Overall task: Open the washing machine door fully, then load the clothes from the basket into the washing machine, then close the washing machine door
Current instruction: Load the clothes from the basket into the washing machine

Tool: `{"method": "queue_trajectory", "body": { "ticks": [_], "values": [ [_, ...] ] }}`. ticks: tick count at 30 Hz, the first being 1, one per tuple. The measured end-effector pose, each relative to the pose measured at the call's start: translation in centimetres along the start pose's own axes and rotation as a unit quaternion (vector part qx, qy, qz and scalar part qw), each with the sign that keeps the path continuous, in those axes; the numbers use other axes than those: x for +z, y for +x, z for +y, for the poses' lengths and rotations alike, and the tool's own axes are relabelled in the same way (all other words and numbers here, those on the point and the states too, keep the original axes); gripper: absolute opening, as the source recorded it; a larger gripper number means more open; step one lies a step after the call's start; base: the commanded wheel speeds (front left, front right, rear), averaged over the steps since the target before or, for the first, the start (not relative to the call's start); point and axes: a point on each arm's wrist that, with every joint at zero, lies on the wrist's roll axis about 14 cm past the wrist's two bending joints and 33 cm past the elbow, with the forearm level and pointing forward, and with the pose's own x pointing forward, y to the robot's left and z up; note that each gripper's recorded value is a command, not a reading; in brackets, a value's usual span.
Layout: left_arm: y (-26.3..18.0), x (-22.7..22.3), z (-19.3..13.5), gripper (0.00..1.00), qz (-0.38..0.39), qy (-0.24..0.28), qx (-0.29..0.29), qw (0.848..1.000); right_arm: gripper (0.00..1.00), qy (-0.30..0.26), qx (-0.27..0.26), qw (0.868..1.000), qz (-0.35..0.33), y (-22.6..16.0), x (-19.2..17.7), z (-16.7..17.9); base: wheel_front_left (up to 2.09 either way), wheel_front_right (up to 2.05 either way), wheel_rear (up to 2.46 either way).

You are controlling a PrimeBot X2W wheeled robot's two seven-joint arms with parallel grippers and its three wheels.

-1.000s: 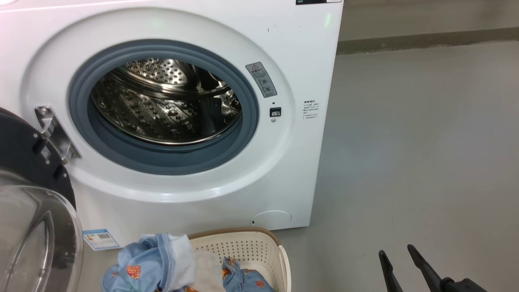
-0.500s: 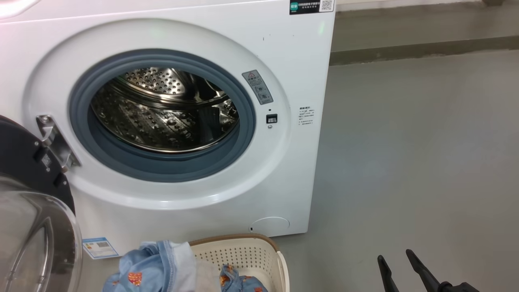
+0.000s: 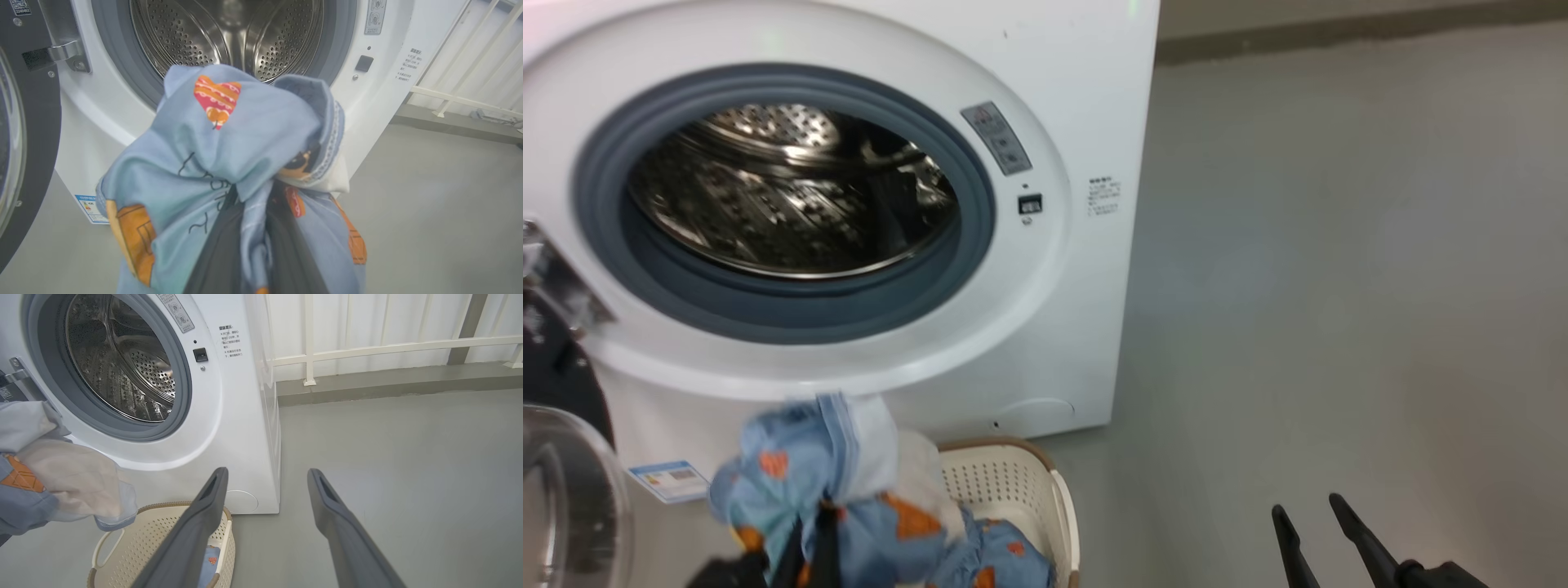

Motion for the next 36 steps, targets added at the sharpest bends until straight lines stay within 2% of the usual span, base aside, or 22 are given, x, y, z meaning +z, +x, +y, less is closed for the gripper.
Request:
{"method": "queue_trajectory", "body": {
  "ticks": [13,20,36],
  "values": [
    [12.0,4.3,1.7,0.0,-0.038,0.057,-0.023,0.997,1.0,0.019,-0.005,1.0,0.004,3.8,-0.1,0.1,0.0,0.0,0.0],
    [18.3,4.2,1.5,0.0,-0.027,0.093,-0.039,0.995,1.0,0.026,-0.022,0.999,0.014,4.5,-0.7,-0.8,0.0,0.0,0.0],
    [31.0,2.7,4.3,0.0,-0.02,0.101,-0.016,0.995,1.0,0.032,-0.049,0.995,0.081,5.2,-4.6,-1.8,0.0,0.0,0.0]
  ]
}}
